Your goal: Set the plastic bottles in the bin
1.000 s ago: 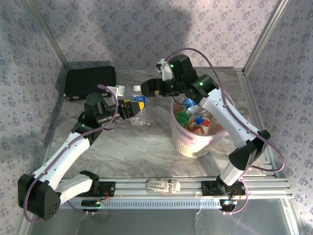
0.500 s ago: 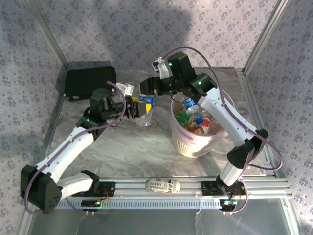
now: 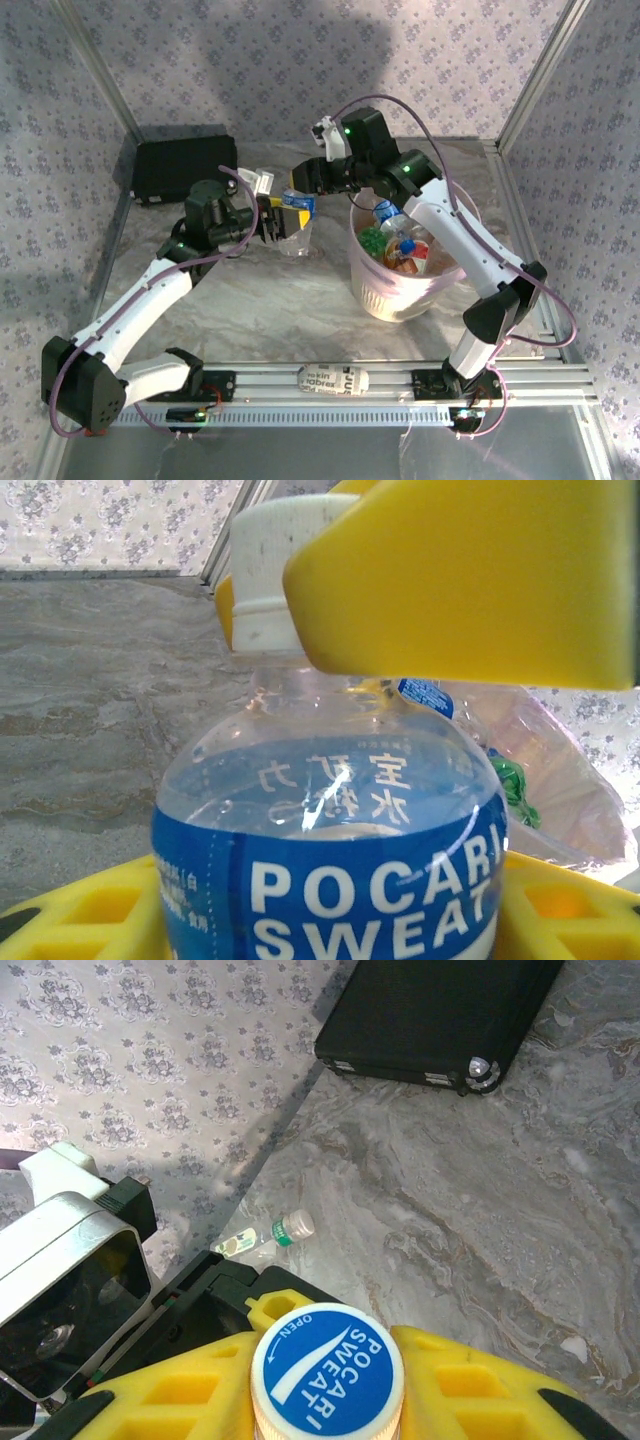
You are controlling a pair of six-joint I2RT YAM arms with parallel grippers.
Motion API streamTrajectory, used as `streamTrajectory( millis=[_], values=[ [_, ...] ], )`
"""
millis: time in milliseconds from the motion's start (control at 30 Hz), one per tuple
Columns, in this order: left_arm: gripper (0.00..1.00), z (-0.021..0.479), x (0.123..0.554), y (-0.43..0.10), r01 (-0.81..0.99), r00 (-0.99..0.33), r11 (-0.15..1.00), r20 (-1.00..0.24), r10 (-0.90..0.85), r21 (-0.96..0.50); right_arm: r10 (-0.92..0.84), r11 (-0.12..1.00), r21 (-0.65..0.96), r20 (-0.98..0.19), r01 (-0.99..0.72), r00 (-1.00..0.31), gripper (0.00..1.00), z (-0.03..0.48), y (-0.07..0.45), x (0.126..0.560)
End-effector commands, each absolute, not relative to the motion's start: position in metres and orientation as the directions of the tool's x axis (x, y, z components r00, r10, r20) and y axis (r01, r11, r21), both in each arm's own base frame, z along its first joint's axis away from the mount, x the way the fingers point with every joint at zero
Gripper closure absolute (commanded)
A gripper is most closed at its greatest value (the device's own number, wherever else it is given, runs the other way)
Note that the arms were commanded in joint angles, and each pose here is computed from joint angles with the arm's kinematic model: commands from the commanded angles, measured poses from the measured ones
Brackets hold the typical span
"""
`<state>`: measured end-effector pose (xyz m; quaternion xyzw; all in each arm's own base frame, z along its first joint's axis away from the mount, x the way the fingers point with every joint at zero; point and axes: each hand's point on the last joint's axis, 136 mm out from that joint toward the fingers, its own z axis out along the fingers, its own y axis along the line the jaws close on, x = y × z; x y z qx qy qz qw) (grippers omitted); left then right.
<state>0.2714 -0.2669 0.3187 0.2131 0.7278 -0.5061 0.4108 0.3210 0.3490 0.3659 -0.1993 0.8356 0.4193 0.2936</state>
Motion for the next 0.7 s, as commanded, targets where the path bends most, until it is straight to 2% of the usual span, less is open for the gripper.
streamTrajectory(
  millis=[0, 133, 233, 367, 467, 567, 667],
  values=[
    [0.35, 0.342, 0.271, -0.264, 0.739, -0.526, 0.403, -0.836, -0.156, -0.540, -0.063, 0.564, 0.544, -0.722, -0.622, -0.689, 0.66, 0.390, 0.343, 0.325],
    [0.10, 0.349, 0.269, -0.255, 0.732, -0.502, 0.426, -0.843, -0.192, -0.532, -0.041, 0.580, 0.519, -0.751, -0.628, -0.659, 0.68, 0.405, 0.331, 0.329],
    [0.03, 0.352, 0.265, -0.249, 0.722, -0.494, 0.443, -0.845, -0.207, -0.531, -0.007, 0.607, 0.494, -0.780, -0.623, -0.625, 0.69, 0.422, 0.311, 0.335],
    [0.01, 0.350, 0.264, -0.241, 0.696, -0.498, 0.481, -0.841, -0.212, -0.533, 0.050, 0.665, 0.449, -0.824, -0.596, -0.565, 0.69, 0.450, 0.267, 0.341],
    [0.01, 0.337, 0.271, -0.229, 0.623, -0.535, 0.569, -0.823, -0.193, -0.538, 0.112, 0.734, 0.415, -0.855, -0.538, -0.506, 0.70, 0.472, 0.216, 0.345],
    [0.03, 0.310, 0.287, -0.201, 0.441, -0.625, 0.693, -0.749, -0.218, -0.570, 0.179, 0.794, 0.407, -0.867, -0.452, -0.466, 0.71, 0.486, 0.167, 0.344],
    [0.06, 0.270, 0.299, -0.149, 0.156, -0.715, 0.807, -0.628, -0.306, -0.570, 0.173, 0.858, 0.350, -0.886, -0.377, -0.430, 0.71, 0.490, 0.131, 0.346]
  ],
)
